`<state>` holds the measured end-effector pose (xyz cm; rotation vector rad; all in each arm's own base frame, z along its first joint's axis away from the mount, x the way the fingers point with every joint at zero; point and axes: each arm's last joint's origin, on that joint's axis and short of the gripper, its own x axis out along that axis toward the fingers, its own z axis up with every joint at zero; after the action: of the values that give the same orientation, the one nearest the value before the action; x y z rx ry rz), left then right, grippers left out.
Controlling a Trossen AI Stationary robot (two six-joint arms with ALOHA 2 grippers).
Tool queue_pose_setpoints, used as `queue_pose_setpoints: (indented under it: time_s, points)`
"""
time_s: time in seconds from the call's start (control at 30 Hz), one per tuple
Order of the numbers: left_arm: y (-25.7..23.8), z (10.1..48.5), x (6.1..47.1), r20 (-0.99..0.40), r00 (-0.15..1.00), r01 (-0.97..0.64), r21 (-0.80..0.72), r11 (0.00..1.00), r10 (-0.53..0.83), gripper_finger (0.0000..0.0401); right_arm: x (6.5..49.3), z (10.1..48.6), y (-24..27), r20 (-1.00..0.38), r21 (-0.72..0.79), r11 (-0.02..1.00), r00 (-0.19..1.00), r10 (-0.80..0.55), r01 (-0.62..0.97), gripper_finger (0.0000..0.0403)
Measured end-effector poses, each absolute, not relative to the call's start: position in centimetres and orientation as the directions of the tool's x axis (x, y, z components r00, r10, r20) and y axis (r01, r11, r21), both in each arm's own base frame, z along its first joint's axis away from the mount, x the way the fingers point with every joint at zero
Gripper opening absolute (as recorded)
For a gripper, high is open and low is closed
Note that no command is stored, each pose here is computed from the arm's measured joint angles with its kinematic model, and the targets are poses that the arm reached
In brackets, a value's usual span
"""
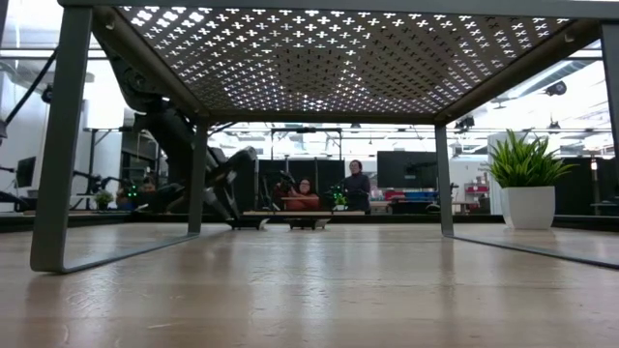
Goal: Pick & Place Mini shaped plates
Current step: Stack the square plate on top of the square plate on the shelf
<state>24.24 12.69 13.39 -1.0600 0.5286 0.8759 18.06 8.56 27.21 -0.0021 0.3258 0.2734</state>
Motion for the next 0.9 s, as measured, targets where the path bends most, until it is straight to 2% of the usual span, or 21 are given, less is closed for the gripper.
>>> queue_pose_setpoints:
  time_s: [0.1, 0.37, 0.63, 0.9]
  points:
    - [12.7, 13.4, 24.2, -0.743, 0.564, -0.825, -0.519, 0.222, 0.359, 0.0009, 18.1, 27.2, 8.6, -0.316, 0.044, 0.963, 0.911, 0.265, -0.265, 0.0008]
    - [13.1, 14.5, 24.1, -0.713, 0.588, -0.809, -0.534, 0.247, 0.383, 0.0001, 18.1, 27.2, 8.6, -0.318, 0.048, 0.964, 0.910, 0.265, -0.263, 0.0008]
    - [13.3, 19.8, 23.8, -0.588, 0.678, -0.730, -0.606, 0.315, 0.441, 0.0000, 18.0, 27.0, 8.5, -0.333, 0.047, 0.964, 0.906, 0.262, -0.262, 0.0008]
    - [10.6, 24.8, 22.2, -0.483, 0.773, -0.624, -0.694, 0.359, 0.412, 0.0000, 18.0, 27.0, 8.5, -0.342, 0.045, 0.964, 0.903, 0.261, -0.261, 0.0008]
